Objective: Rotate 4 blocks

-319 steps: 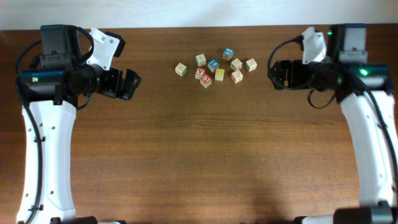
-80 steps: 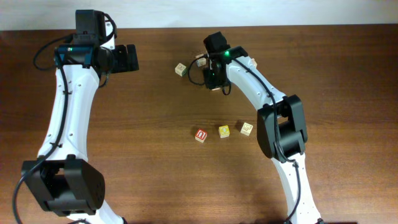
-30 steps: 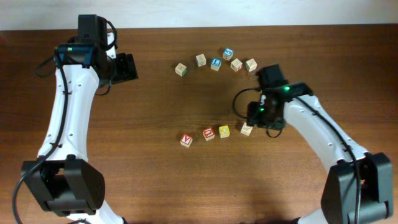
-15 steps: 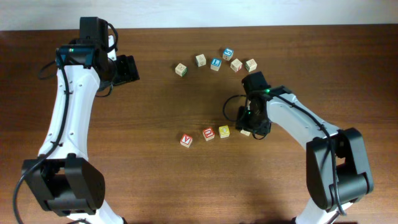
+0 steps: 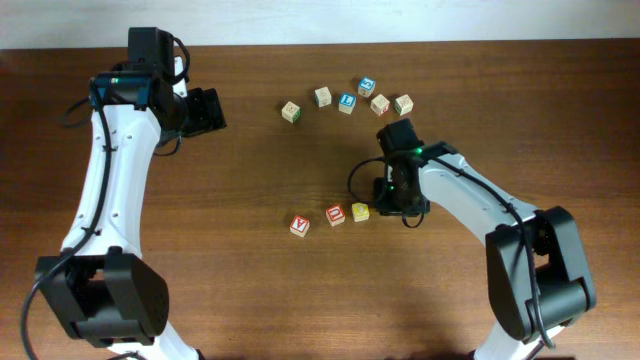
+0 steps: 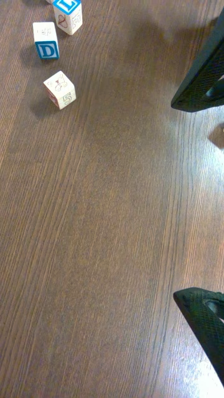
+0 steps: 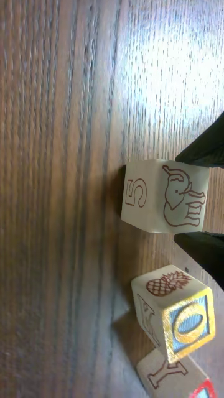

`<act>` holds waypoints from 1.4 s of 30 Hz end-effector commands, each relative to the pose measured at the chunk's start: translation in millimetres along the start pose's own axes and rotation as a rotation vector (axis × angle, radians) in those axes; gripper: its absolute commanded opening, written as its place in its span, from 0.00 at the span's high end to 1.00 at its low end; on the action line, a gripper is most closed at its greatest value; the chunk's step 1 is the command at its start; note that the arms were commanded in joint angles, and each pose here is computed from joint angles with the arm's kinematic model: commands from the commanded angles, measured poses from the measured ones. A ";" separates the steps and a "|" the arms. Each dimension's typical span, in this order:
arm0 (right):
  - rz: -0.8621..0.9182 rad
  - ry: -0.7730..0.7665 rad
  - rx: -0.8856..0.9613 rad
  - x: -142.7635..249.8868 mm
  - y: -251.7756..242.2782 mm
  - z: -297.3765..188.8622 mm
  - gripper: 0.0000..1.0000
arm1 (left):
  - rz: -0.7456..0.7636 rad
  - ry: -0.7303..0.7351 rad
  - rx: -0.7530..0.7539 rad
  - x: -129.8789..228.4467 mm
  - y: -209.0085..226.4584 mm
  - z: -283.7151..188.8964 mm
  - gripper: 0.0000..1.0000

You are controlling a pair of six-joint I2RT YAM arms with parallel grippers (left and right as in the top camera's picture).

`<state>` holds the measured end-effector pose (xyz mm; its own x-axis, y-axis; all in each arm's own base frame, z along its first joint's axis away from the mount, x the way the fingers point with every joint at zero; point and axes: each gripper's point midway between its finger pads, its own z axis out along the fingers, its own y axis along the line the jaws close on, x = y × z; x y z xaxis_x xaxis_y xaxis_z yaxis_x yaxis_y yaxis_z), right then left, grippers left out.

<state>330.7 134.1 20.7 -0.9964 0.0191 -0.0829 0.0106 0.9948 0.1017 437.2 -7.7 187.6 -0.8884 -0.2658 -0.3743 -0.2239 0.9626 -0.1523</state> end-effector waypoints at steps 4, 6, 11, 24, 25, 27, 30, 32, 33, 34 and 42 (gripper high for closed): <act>-0.135 0.007 -0.042 6.9 21.4 4.0 0.69 | -0.008 0.019 0.007 3.8 -1.9 5.9 0.11; -0.158 0.009 -0.066 7.3 25.5 3.7 0.69 | -0.008 0.018 0.007 3.7 -1.9 5.9 0.10; -0.157 0.016 -0.093 8.2 30.3 2.5 0.69 | -0.008 0.018 0.008 3.8 -2.0 5.9 0.10; -0.180 0.027 -0.113 11.2 42.5 -3.3 0.53 | -0.008 0.019 0.007 3.8 -1.9 5.9 0.09; -0.180 0.031 -0.112 7.7 44.9 -12.9 0.47 | -0.008 0.018 0.007 3.7 -1.9 5.9 0.08; -0.181 0.029 -0.112 1.5 48.7 -27.6 0.44 | -0.008 0.019 0.007 3.8 -1.9 5.9 0.08; -0.185 0.020 -0.127 -8.0 57.9 -52.7 0.44 | -0.008 0.019 0.007 3.8 -1.9 5.9 0.07; -0.218 0.010 -0.212 -5.7 89.9 -62.4 0.47 | -0.007 0.015 0.007 2.9 -1.9 5.9 0.07; -0.224 0.005 -0.220 -2.5 100.4 -62.0 0.48 | -0.009 0.010 -0.004 1.8 0.2 5.9 0.07; -0.216 -0.011 -0.220 2.4 117.7 -59.3 0.49 | -0.008 -0.004 -0.041 -0.7 6.7 5.8 0.07; -0.238 -0.058 -0.251 39.9 216.8 -13.3 0.67 | -0.066 -0.037 -0.121 -12.0 43.1 3.1 0.02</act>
<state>296.7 330.2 57.2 -0.9674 -0.1902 -0.1671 -0.2346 0.9215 0.3094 441.1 19.8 189.3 -0.8635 -0.2922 -0.4111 -0.2835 0.9553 -0.0835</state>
